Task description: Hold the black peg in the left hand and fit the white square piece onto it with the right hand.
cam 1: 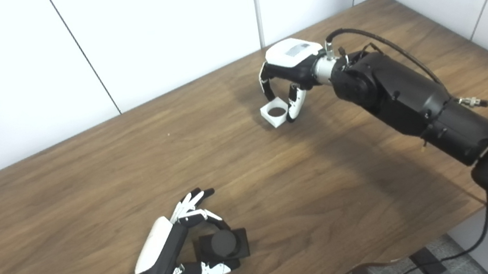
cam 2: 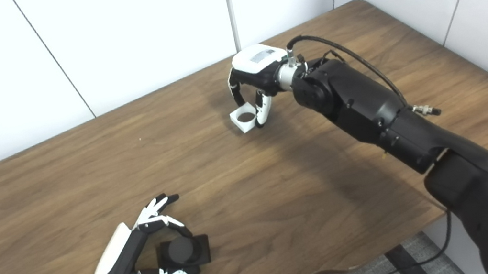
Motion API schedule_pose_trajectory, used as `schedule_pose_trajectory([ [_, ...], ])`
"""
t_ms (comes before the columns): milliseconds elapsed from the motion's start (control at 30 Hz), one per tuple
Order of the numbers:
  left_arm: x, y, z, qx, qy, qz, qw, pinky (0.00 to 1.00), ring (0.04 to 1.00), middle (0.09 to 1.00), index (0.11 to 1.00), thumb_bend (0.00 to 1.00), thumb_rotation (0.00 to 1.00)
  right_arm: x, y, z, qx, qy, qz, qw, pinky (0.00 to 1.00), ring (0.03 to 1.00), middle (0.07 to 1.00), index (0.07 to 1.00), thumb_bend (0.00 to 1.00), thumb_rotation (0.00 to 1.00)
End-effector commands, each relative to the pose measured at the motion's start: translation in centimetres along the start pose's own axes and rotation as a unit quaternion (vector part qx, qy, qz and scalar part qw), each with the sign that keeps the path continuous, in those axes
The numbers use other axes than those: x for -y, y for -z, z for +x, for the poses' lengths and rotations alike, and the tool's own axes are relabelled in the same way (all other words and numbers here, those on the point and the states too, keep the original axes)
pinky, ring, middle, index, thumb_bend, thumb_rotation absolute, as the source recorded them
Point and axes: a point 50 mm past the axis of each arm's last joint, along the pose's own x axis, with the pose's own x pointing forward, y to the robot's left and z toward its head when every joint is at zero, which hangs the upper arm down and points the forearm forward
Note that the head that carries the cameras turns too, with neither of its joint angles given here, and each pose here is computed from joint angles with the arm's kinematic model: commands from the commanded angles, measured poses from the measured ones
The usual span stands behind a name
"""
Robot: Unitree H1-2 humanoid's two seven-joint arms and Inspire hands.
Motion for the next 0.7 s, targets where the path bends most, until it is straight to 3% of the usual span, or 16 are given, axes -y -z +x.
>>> schedule_pose_trajectory([
  [0,2.2,2.8,-1.8,-0.075,0.056,-0.004,0.996,1.0,1.0,0.94,0.488,0.52,0.07,4.7,0.0,-0.4,0.017,0.054,-0.023,0.998,0.68,0.782,0.744,0.481,0.52,0.14],
  [300,2.2,3.0,-1.6,-0.079,0.058,0.0,0.995,1.0,1.0,0.943,0.488,0.52,0.07,7.1,-2.1,-2.1,0.072,0.071,-0.031,0.994,0.66,0.774,0.743,0.481,0.52,0.14],
  [667,2.2,2.9,-1.0,-0.078,0.056,0.003,0.995,1.0,1.0,0.944,0.487,0.52,0.07,8.4,-5.4,-4.5,0.153,0.087,-0.031,0.984,0.64,0.773,0.74,0.481,0.52,0.14],
])
